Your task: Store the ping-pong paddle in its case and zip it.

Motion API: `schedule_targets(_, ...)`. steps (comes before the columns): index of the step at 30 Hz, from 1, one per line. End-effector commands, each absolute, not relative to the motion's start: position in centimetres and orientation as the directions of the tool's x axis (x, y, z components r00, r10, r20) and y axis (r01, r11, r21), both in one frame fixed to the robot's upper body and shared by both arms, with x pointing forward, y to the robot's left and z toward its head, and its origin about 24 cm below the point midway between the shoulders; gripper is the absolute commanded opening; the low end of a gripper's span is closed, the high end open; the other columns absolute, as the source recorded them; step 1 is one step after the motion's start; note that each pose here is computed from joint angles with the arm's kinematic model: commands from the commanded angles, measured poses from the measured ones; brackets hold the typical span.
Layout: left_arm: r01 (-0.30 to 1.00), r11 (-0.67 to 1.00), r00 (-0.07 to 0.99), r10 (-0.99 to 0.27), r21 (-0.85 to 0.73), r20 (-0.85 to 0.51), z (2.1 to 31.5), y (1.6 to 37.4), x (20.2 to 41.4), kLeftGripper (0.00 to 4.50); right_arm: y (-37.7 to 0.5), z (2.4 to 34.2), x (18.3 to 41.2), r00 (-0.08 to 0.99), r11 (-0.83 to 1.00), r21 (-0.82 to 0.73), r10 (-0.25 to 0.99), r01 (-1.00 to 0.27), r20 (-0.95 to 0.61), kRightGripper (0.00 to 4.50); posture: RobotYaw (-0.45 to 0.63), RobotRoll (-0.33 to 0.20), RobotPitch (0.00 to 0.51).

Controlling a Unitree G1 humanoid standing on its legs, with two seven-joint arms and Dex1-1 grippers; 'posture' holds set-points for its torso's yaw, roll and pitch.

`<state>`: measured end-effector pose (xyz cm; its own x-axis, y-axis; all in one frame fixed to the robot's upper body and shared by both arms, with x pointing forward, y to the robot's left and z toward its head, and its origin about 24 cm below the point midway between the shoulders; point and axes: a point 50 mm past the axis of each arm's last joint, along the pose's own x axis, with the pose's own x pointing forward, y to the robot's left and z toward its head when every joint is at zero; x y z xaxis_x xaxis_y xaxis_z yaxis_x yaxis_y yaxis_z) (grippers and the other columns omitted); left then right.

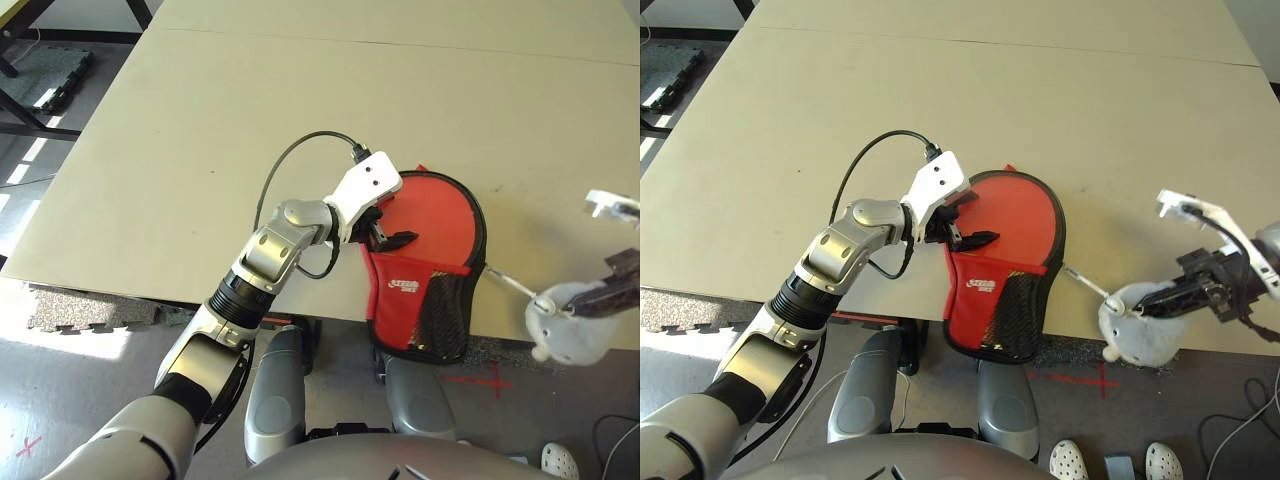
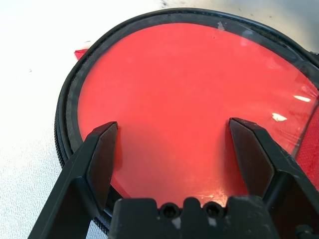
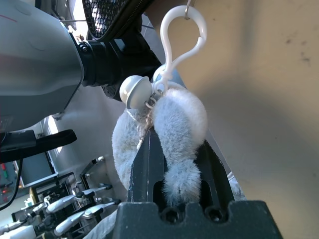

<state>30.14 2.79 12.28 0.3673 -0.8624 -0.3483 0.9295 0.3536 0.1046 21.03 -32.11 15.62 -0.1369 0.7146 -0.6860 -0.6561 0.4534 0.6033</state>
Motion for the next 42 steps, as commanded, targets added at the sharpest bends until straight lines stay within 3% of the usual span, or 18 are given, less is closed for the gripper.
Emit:
schedule_targets(1,0.908,0.419,0.363,-0.781,0.005,-0.508,8.0,4.3,30.1,4.50,-33.1,15.7,20.9,-0.117,0.495,0.588,0.693,-0.640,-0.711,0.19,-0.14,0.000,0.279)
schedule_targets(6,0.906,0.423,0.368,-0.778,0.007,-0.509,8.0,4.4,30.1,4.50,-33.0,15.8,21.2,-0.099,0.498,0.583,0.700,-0.642,-0.707,0.19,-0.14,0.000,0.281)
schedule_targets(15,0.895,0.446,0.384,-0.768,0.004,-0.512,7.8,4.5,30.1,4.50,-31.6,14.4,18.7,-0.242,0.424,0.679,0.713,-0.599,-0.659,0.19,-0.14,0.000,0.285)
schedule_targets(19,0.895,0.446,0.389,-0.771,0.009,-0.505,8.0,4.5,30.2,4.50,-32.3,14.6,19.7,-0.181,0.466,0.627,0.695,-0.625,-0.696,0.19,-0.15,0.000,0.285)
schedule_targets(20,0.897,0.442,0.389,-0.779,0.009,-0.492,8.5,4.6,30.3,4.50,-32.5,15.1,20.1,-0.149,0.476,0.610,0.699,-0.633,-0.700,0.93,-0.15,0.000,0.285)
schedule_targets(26,0.909,0.417,0.396,-0.844,0.020,-0.362,13.7,6.2,30.8,4.50,-33.7,19.2,22.8,0.076,0.528,0.470,0.718,-0.708,-0.692,3.09,-0.15,0.000,0.282)
schedule_targets(30,0.865,0.497,0.497,-0.834,0.062,-0.239,17.6,9.1,32.0,4.50,-35.1,20.4,25.5,0.272,0.594,0.382,0.728,-0.708,-0.629,4.47,-0.14,0.000,0.280)
schedule_targets(34,0.747,0.662,0.665,-0.741,0.068,-0.095,19.9,12.6,33.7,4.50,-35.6,20.2,28.5,0.508,0.690,0.271,0.695,-0.671,-0.509,4.47,-0.12,0.000,0.279)
schedule_targets(39,0.427,0.904,0.900,-0.428,0.032,0.079,20.8,18.8,35.9,4.50,-36.2,20.0,31.8,0.824,0.862,0.100,0.504,-0.496,-0.260,4.47,-0.08,0.000,0.285)
schedule_targets(42,0.278,0.961,0.952,-0.277,0.014,0.127,20.4,21.2,36.2,4.50,-36.5,19.5,32.7,0.906,0.922,0.063,0.388,-0.383,-0.166,4.47,-0.06,0.000,0.289)
